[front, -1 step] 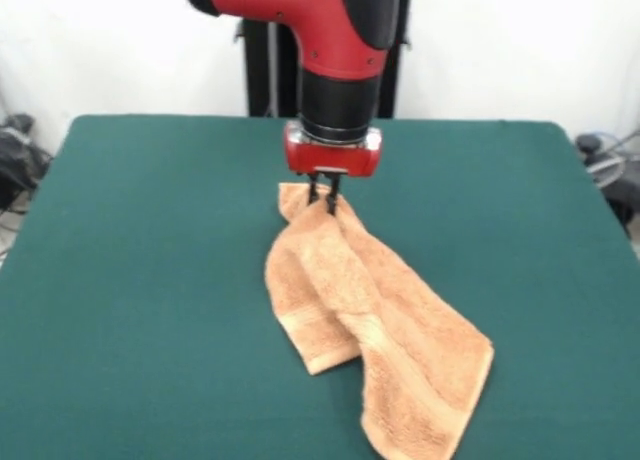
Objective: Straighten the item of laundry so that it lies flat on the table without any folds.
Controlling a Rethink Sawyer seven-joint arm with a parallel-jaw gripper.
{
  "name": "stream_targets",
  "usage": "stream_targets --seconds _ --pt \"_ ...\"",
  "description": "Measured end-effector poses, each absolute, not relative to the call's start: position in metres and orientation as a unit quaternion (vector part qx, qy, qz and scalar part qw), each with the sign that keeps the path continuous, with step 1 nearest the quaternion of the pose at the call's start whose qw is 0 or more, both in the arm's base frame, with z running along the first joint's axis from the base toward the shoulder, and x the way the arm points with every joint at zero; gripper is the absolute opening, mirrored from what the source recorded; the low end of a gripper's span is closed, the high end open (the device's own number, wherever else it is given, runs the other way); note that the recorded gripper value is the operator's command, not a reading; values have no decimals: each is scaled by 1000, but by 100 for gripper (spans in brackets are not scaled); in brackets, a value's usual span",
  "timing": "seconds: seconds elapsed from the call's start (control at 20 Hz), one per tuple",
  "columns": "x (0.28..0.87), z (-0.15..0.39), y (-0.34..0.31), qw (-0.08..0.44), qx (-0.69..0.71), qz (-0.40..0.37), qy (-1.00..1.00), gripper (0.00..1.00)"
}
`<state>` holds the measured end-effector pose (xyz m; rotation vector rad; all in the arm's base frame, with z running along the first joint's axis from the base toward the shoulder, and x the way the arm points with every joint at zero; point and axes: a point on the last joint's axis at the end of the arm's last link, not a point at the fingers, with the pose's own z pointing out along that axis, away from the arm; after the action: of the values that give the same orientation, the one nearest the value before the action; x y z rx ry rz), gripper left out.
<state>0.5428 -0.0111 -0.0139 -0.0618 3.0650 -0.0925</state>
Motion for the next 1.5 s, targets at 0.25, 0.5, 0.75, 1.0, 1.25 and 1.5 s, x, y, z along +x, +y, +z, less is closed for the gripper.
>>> stream_targets --seconds 0.25,0.5,0.75,1.0,1.25,1.5 --pt "540 -14 -13 37 -24 -31 999 0" --pt "535 -16 -12 39 -31 -32 998 0" --pt "528 -17 -9 38 -32 -29 998 0" --pt "525 -17 -8 39 -32 -28 998 0" --pt "516 -15 -5 37 -32 -27 998 0" --pt "507 -10 -2 35 -33 -25 999 0"
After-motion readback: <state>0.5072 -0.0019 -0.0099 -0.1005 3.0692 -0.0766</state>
